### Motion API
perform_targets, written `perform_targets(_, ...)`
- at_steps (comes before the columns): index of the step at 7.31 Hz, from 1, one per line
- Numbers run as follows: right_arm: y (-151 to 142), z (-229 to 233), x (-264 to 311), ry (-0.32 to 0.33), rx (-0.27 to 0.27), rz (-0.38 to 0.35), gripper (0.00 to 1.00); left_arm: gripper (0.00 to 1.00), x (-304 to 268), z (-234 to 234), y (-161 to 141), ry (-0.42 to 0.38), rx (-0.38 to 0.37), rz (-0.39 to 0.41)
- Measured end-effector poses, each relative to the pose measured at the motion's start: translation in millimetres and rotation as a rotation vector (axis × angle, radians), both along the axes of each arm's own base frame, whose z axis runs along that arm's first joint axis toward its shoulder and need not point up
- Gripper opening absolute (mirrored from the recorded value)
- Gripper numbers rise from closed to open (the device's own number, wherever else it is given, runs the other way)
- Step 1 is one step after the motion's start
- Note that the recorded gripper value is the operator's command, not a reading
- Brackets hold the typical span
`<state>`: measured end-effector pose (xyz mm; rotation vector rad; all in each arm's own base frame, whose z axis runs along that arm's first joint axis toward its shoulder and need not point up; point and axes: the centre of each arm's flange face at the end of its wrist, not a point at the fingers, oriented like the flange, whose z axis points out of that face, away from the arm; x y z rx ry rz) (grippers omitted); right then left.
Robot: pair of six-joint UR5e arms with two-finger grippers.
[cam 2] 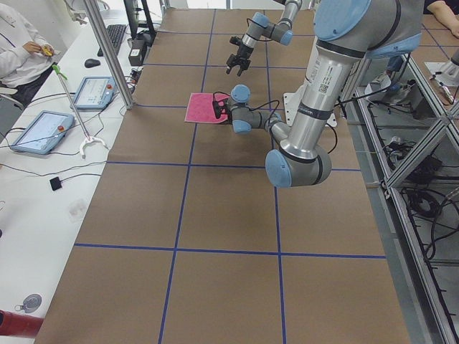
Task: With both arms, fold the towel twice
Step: 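Grasp the towel corner nearest the left gripper with the left gripper, then lower the right gripper to the towel's near corner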
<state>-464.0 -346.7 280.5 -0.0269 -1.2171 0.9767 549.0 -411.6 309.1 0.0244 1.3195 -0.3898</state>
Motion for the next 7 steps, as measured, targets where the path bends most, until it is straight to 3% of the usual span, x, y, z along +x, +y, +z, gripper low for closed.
perform_targets(4,0.0,0.1,0.0,0.000,0.000,0.000,0.98,0.41,-2.9,-0.2,-1.2,0.004,0.002,0.000)
perform_targets(7,0.0,0.2,0.1,0.000,0.000,0.000,0.98,0.29,-4.5,2.2,-1.4,0.001,0.001,-0.001)
